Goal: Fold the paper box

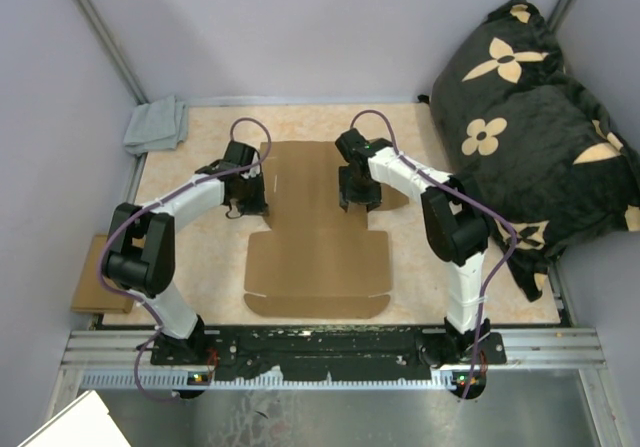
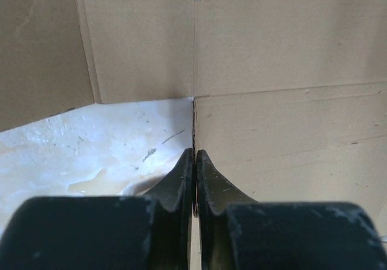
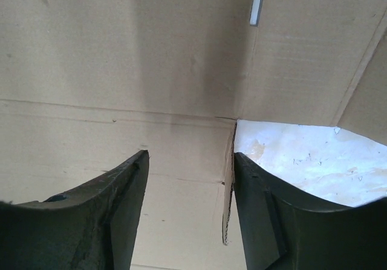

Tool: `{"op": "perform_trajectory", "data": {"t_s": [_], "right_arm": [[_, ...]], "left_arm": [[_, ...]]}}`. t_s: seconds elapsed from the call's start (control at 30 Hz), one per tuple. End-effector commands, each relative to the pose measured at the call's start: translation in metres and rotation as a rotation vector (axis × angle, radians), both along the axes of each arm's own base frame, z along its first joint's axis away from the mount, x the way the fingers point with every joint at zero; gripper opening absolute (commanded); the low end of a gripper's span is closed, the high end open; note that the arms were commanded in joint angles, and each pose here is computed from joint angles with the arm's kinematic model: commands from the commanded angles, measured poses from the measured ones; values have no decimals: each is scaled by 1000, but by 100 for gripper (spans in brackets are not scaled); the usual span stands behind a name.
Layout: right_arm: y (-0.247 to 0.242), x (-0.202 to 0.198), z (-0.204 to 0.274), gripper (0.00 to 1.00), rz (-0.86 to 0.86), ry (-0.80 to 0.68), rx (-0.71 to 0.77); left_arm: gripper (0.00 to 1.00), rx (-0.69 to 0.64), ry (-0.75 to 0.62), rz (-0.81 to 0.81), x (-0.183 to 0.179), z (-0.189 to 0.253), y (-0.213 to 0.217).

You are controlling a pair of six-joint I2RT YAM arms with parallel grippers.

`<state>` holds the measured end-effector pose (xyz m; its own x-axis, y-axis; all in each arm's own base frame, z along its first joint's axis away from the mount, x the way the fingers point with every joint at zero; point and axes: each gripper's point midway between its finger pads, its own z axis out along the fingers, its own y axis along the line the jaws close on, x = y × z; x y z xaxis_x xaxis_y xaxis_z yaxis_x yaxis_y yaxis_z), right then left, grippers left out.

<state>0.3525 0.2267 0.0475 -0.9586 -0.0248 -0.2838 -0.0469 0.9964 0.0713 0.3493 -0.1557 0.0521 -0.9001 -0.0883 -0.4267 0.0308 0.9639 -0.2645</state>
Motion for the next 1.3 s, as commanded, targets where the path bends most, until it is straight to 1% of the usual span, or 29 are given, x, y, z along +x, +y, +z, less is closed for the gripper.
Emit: {"op": "perform_trajectory", "data": {"t_s": [0.0,0.03,0.07,0.17,0.27,0.7,0.87,1.27], "right_arm": [[8,5,35,59,6,-72,45],[9,5,36,60,7,-72,47],[9,5,37,60,7,-71,48],[12,3,40,61,7,-73,53],[15,2,42,62,7,-74,58],[20,2,58,63,16,-92,70],[23,2,59,63,19,-93,80],[34,6,57,63,37,-95,118]], "left_arm": [[12,20,52,-29,-17,-1,1],[14,20,50,-30,-17,1,0],[19,19,49,-31,-16,4,0],[28,14,51,-39,-16,9,-3],[32,0,48,-49,-18,14,-7],[33,-50,20,-68,-16,35,-20],[33,-68,13,-79,-12,34,-26],[33,-113,-38,-98,13,44,-40]]}}
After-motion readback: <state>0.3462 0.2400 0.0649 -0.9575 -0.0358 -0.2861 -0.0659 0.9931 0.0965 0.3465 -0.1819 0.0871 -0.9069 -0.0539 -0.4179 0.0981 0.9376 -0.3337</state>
